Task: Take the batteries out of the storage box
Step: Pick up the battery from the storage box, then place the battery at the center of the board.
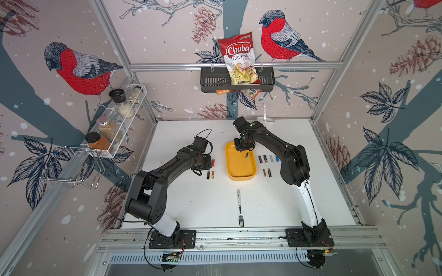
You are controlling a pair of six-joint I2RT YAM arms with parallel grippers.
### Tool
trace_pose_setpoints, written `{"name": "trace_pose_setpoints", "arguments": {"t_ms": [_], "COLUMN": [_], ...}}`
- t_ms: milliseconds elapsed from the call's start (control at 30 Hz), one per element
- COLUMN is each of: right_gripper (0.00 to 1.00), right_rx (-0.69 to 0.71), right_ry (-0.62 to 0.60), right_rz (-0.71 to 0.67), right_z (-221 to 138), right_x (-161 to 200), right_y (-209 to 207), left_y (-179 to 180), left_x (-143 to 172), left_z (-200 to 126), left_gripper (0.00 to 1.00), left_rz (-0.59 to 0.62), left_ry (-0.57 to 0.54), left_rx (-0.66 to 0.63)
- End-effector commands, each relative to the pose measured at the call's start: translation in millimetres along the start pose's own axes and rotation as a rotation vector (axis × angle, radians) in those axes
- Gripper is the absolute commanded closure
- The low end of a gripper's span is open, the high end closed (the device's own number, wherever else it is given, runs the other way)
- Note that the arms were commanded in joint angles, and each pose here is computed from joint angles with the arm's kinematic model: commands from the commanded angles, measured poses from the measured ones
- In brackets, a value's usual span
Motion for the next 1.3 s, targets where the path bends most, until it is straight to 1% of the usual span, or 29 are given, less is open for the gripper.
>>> {"name": "trace_pose_setpoints", "arguments": {"t_ms": [0, 267, 467, 567, 667, 833, 1033, 1267], "right_gripper": [0.83, 0.83, 0.83, 0.83, 0.83, 0.83, 0.83, 0.83], "right_rx": [-0.010, 0.015, 0.056, 0.089, 0.109, 0.133, 0.157, 0.191], "right_ry": [-0.023, -0.056, -0.068, -0.054, -0.034, 0.001, 0.024, 0.051], "right_rz": [0.009, 0.056, 0.109, 0.134, 0.164, 0.196, 0.200, 0.190], "right_z": [-19.0, -52.7, -74.1, -77.6, -72.6, -52.6, -33.0, -18.9], "right_x": [0.8, 14.8, 38.1, 55.2, 72.8, 96.3, 106.5, 114.8], "right_y": [-5.0, -38.3, -79.0, -101.4, -122.3, -148.8, -165.6, -177.7], "left_y": [-0.3, -2.7, -5.0, -5.1, -4.9, -5.1, -4.5, -4.6], "left_x": [-2.9, -9.5, -12.8, -13.8, -12.8, -13.5, -13.5, -12.8], "left_z": [0.3, 4.3, 6.2, 5.5, 6.4, 5.1, 2.9, 3.4], "left_gripper": [0.68, 0.69, 0.69, 0.69, 0.68, 0.68, 0.68, 0.68], "left_rz": [0.008, 0.013, 0.015, 0.014, 0.017, 0.014, 0.013, 0.008], "left_ry": [0.002, 0.001, 0.002, -0.001, 0.005, 0.006, 0.009, 0.016], "left_rx": [0.006, 0.016, 0.026, 0.025, 0.024, 0.024, 0.018, 0.017]}}
Point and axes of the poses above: each gripper's point midway between its finger pads, its own z axis out along the fingers, its own y axis along the line the jaws close on, x = y × z, the point moved 2 cm from there along -z, back along the fingers, and after that the axes turned 12 degrees about z, right-handed, at the moved point
